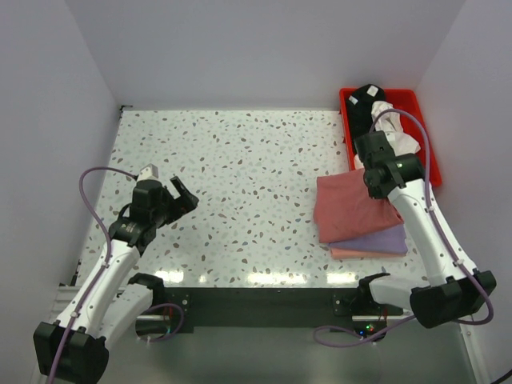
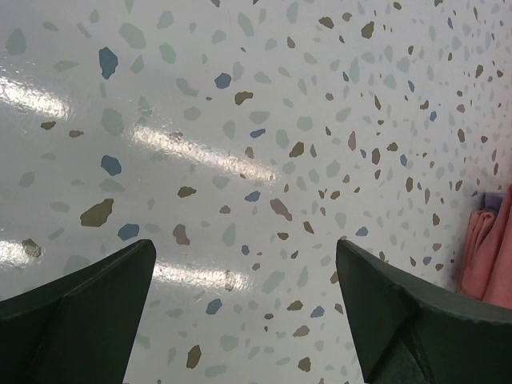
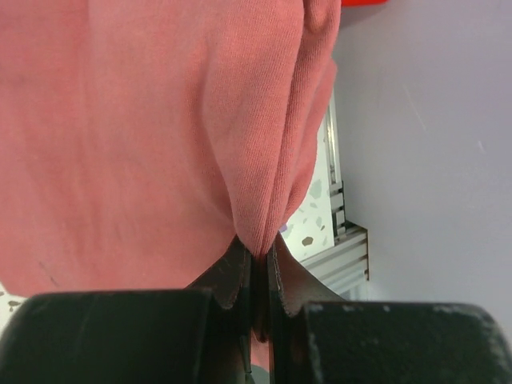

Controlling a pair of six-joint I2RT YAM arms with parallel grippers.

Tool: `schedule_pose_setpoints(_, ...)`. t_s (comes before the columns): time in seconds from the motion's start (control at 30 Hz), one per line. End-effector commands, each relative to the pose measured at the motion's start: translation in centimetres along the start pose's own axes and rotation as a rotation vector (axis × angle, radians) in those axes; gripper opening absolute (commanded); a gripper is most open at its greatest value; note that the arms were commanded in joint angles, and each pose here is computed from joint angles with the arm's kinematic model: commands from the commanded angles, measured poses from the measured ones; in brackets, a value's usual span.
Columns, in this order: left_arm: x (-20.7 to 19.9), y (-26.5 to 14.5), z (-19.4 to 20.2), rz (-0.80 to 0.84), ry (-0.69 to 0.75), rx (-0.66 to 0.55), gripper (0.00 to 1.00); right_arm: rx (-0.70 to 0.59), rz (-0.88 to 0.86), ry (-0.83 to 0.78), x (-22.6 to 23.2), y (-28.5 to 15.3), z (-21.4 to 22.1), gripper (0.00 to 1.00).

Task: Fold and stack the t-shirts
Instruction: Neatly place the folded tshirt to the corner, then reset both grippers

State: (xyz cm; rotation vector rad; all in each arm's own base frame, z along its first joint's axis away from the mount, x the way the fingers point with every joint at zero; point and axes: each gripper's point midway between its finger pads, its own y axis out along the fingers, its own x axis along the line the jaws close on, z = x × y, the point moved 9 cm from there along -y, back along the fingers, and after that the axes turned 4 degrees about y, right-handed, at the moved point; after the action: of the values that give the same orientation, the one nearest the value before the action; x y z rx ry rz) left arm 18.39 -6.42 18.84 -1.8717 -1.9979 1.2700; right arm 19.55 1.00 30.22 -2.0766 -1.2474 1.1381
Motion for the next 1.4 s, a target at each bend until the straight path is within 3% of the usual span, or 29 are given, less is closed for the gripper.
schedule_pose_setpoints(0.0, -0.1, -0.1, -0.6, 0.000, 0.007, -0.029, 1.00, -0.006, 0.083, 0.008, -0.9, 1.2, -0.6, 0.00)
schedule_pose_setpoints(0.87, -0.1, 0.0, -0.4, 0.011, 0.004, -0.020, 1.00, 0.247, 0.272, -0.031, -0.9, 9.4, 0.7, 0.02)
schedule_pose_setpoints(0.9, -0.1, 0.0, -0.4, 0.011, 0.004, -0.020, 1.00, 0.256, 0.272, -0.030, -0.7, 9.7, 1.0, 0.11)
schedule_pose_setpoints(0.97, -0.1, 0.0, -0.4, 0.012, 0.004, -0.022, 1.00, 0.275, 0.273, -0.018, -0.6, 10.0, 1.2, 0.15)
schedule_pose_setpoints(1.0, -0.1, 0.0, -0.4, 0.011, 0.006, -0.021, 1.00, 0.282, 0.284, -0.007, -0.7, 10.1, 1.2, 0.33)
schedule_pose_setpoints(1.07, -0.1, -0.1, -0.5, 0.008, 0.004, -0.023, 1.00, 0.300, 0.323, 0.013, -0.9, 10.2, 1.2, 0.55)
schedule_pose_setpoints(1.17, -0.1, -0.1, -0.5, 0.003, 0.002, -0.027, 1.00, 0.315, 0.345, 0.029, -1.3, 10.0, 1.1, 0.59)
schedule_pose_setpoints(1.2, 0.0, -0.2, -0.5, -0.002, 0.002, -0.026, 1.00, 0.307, 0.348, 0.047, -1.3, 9.8, 0.8, 0.68)
schedule_pose_setpoints(1.27, 0.0, -0.2, -0.6, -0.010, -0.001, -0.033, 1.00, 0.280, 0.342, 0.082, -1.6, 9.3, 0.4, 0.96)
schedule_pose_setpoints(1.37, 0.0, -0.3, -0.7, -0.019, -0.003, -0.039, 1.00, 0.208, 0.238, 0.164, -1.6, 8.0, -0.6, 0.99)
